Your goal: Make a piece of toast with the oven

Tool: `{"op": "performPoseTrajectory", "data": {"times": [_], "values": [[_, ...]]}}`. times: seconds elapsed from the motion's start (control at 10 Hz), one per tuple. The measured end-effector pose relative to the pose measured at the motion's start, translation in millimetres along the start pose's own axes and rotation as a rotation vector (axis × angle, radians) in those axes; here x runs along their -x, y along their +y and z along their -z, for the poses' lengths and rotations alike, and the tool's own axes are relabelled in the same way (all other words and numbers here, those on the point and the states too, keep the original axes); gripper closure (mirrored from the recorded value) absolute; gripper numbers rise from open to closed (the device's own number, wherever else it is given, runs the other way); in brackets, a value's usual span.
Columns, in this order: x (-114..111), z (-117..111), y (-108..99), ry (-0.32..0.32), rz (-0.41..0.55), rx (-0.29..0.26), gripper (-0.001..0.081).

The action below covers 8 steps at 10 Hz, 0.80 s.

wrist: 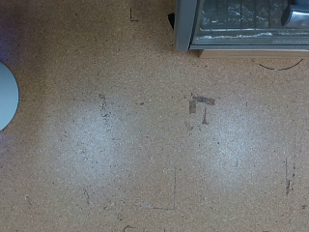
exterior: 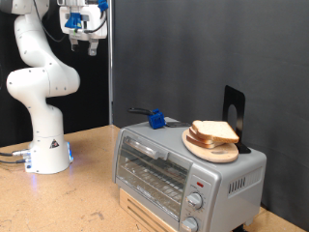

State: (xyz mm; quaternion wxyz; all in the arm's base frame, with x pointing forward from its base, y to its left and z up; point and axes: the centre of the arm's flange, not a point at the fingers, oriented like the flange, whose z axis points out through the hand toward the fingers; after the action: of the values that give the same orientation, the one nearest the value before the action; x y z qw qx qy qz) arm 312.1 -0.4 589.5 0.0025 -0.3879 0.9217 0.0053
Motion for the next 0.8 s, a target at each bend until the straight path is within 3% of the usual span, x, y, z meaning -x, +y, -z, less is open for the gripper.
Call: {"op": "performPoseTrajectory", "data": {"times": [0.1,0.4,0.6,0.7,0.8], "values": [[0,1,0,-0.004,0.048,-0.003,-0.0002],[-1,4,-4,-0.042,0.413,-0.029,-0.0002],[1,-9,-18,-0.071,0.617,-0.111,-0.0002],[0,-9,-17,-0.071,0.593,-0.101,-0.0002],[1,-9,-17,-0.106,0.678,-0.104,-0.0002]]}}
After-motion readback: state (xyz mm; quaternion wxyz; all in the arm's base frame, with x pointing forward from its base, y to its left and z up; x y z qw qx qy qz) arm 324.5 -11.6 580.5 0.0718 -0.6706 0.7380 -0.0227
